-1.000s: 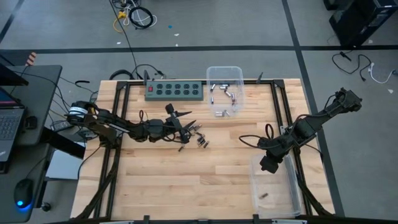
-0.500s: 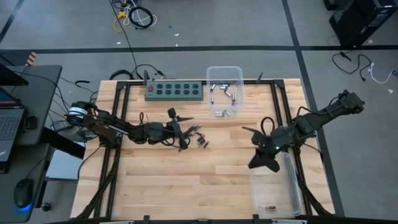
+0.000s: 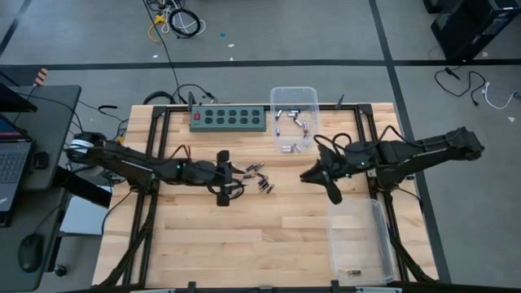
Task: Sort batteries
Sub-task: Put the black battery into the bottom transparent bin
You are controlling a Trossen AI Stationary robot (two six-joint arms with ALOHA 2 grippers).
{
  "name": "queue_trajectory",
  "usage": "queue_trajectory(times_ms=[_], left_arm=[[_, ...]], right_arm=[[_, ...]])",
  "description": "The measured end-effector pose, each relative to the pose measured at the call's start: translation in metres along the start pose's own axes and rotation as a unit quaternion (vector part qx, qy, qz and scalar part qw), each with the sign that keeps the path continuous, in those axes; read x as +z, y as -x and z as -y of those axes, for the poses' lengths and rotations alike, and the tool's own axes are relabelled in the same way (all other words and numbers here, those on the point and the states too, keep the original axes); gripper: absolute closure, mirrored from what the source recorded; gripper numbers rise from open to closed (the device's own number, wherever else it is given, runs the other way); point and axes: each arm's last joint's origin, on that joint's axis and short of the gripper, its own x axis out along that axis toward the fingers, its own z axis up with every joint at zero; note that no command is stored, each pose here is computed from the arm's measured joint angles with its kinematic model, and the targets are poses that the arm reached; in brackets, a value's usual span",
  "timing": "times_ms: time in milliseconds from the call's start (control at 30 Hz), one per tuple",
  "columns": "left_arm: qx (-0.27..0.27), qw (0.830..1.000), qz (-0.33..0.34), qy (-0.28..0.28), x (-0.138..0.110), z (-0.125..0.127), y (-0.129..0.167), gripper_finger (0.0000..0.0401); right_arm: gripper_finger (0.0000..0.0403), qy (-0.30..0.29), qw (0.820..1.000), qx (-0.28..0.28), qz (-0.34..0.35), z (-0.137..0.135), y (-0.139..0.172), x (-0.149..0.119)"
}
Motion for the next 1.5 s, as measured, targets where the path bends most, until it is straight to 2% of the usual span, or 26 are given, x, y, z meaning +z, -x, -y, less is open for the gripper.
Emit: queue_trajectory(times_ms=[167, 367, 467, 567, 767, 967, 1200, 1500], left_arm=[[-0.006, 0.996, -0.086, 0.015, -0.017, 0.002, 0.002, 0.0197], [-0.006, 0.987, -0.162, 0.008, -0.032, 0.002, 0.004, 0.0198], [-0.002, 0.980, -0.196, -0.018, -0.039, -0.001, 0.005, 0.0198], [0.012, 0.979, -0.199, -0.030, -0.042, -0.007, 0.004, 0.0198], [-0.021, 0.985, -0.172, -0.029, -0.045, -0.022, -0.007, 0.0198], [-0.040, 0.980, -0.195, -0.012, -0.067, -0.031, -0.012, 0.0197], [-0.046, 0.976, -0.213, -0.006, -0.080, -0.031, -0.014, 0.0197], [-0.038, 0.982, -0.184, 0.015, -0.087, -0.031, -0.012, 0.0197]], right_arm=[[0.0359, 0.061, 0.997, -0.034, 0.026, 0.014, -0.017, 0.006], [0.0358, 0.085, 0.994, -0.061, 0.014, 0.027, -0.036, 0.004], [0.0359, 0.086, 0.994, -0.061, 0.011, 0.029, -0.042, 0.003], [0.0358, 0.085, 0.995, -0.059, 0.008, 0.030, -0.045, 0.002], [0.0359, 0.084, 0.996, -0.034, 0.009, 0.028, -0.044, 0.003], [0.0357, 0.082, 0.996, -0.033, 0.010, 0.028, -0.044, 0.004], [0.0358, 0.087, 0.996, -0.034, 0.010, 0.028, -0.044, 0.004], [0.0359, 0.094, 0.995, -0.035, 0.015, 0.029, -0.044, 0.005]])
